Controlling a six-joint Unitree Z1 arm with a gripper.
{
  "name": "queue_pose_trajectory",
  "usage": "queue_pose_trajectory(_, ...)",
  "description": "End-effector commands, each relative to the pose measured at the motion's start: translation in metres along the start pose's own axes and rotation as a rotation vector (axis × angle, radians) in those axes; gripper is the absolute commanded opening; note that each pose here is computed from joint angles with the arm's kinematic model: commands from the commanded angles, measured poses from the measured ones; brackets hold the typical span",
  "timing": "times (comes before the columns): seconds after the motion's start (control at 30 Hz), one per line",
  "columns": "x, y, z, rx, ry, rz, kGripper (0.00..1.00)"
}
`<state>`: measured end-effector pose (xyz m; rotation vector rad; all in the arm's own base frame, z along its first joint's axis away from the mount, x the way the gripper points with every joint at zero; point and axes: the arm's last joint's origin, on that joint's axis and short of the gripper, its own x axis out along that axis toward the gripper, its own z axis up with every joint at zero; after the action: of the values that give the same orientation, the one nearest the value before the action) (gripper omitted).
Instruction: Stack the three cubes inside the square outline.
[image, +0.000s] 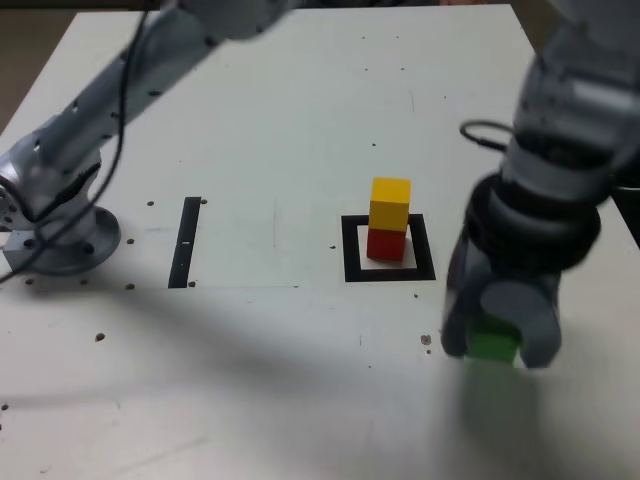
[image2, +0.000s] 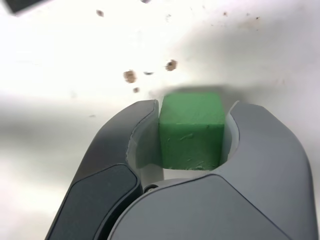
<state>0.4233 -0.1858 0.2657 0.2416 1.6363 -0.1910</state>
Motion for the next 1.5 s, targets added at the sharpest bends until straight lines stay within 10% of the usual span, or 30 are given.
queue_pose_trajectory(0.0,-0.042,0.022,-0.031,0.005,-0.053,-0.002,0.09)
queue_pose_trajectory(0.57,-0.099,0.163,-0.158,-0.071,-0.065,0.051,0.09)
queue_pose_trajectory(1.47,-0.054,0.128,-0.114,-0.073,-0.013,0.0,0.09)
